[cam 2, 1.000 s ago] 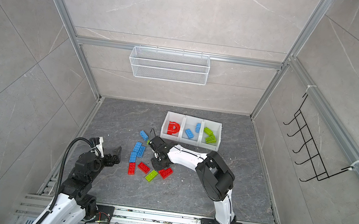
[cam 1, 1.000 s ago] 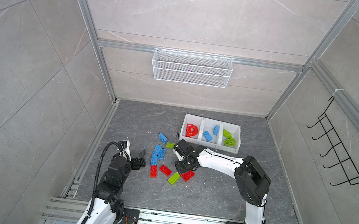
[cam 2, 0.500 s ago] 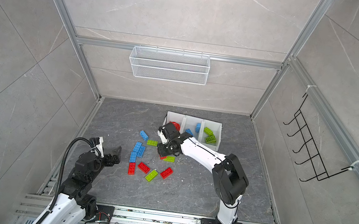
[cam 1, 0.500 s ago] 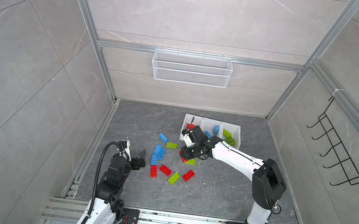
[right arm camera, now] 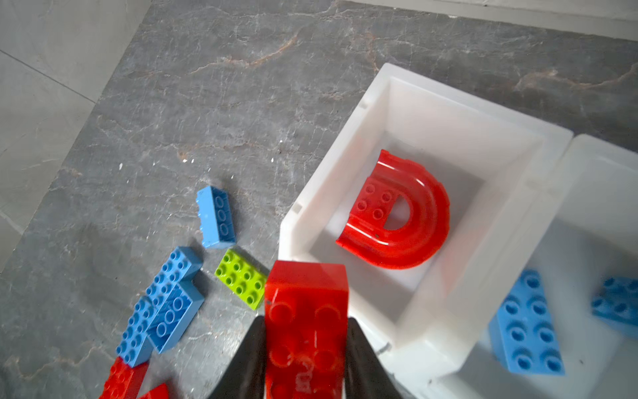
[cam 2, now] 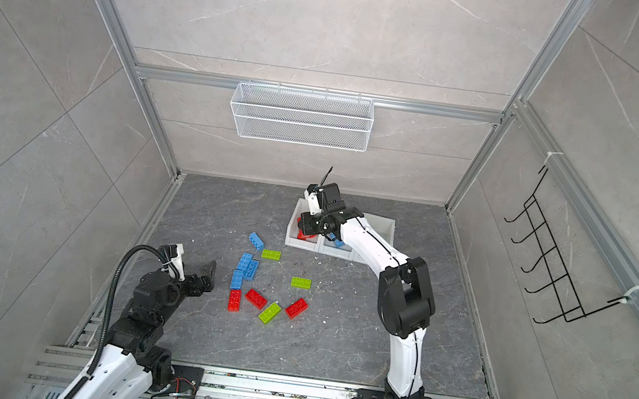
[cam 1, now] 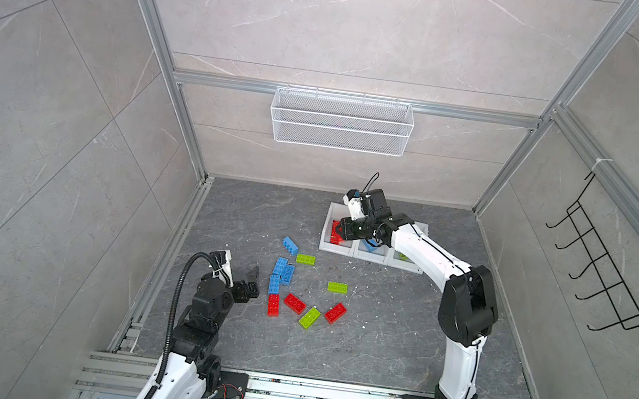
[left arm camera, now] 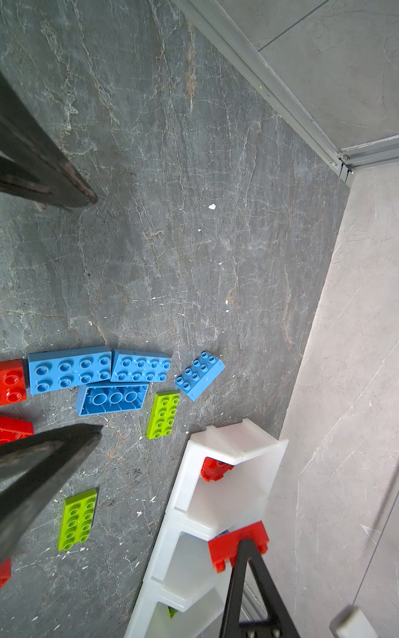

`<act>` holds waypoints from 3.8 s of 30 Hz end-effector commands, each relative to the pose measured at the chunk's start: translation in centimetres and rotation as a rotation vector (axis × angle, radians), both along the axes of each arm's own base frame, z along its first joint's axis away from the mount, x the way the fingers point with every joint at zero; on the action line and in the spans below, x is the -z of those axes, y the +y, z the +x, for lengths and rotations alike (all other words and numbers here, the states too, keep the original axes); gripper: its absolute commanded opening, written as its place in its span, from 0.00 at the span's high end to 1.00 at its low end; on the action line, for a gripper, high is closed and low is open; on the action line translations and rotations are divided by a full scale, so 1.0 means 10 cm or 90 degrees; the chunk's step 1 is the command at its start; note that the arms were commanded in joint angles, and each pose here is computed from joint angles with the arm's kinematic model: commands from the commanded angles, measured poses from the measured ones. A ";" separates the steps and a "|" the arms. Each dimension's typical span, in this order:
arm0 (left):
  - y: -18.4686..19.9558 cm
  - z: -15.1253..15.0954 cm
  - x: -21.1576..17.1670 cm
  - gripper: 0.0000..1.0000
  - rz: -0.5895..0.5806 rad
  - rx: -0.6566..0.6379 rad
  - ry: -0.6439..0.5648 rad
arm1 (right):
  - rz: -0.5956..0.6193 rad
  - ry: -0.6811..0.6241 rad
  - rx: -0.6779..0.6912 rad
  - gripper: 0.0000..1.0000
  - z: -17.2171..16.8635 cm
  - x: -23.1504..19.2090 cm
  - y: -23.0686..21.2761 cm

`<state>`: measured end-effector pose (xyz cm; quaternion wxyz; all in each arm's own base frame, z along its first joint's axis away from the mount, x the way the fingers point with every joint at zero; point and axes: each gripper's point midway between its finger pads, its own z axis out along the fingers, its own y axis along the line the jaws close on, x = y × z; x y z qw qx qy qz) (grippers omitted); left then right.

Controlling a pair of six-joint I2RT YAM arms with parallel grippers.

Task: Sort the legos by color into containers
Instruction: 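Carry the red brick into the compartment with the red arch, release, then move the right gripper back to a red brick beside the lime-green bricks, then grasp the red brick with the right gripper and lift it, then carry the red brick into the compartment with the red arch, release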

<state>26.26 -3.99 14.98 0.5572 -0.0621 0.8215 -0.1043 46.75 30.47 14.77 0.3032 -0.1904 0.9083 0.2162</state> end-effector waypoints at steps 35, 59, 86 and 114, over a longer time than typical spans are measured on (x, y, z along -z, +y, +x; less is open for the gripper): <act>0.02 0.00 -0.12 0.00 -0.006 -0.007 -0.030 | -0.062 0.066 0.048 0.28 -1.04 0.00 -0.60; 0.03 0.01 -0.12 0.00 -0.006 -0.013 -0.028 | -0.272 0.165 -0.256 0.16 -2.32 0.90 -0.04; 0.02 0.01 -0.11 0.00 -0.004 -0.008 -0.025 | -0.306 0.140 -0.239 0.40 -2.25 0.95 0.02; 0.01 0.03 -0.11 0.00 -0.005 -0.004 -0.023 | -0.047 -0.057 -0.057 0.52 0.06 -0.23 0.03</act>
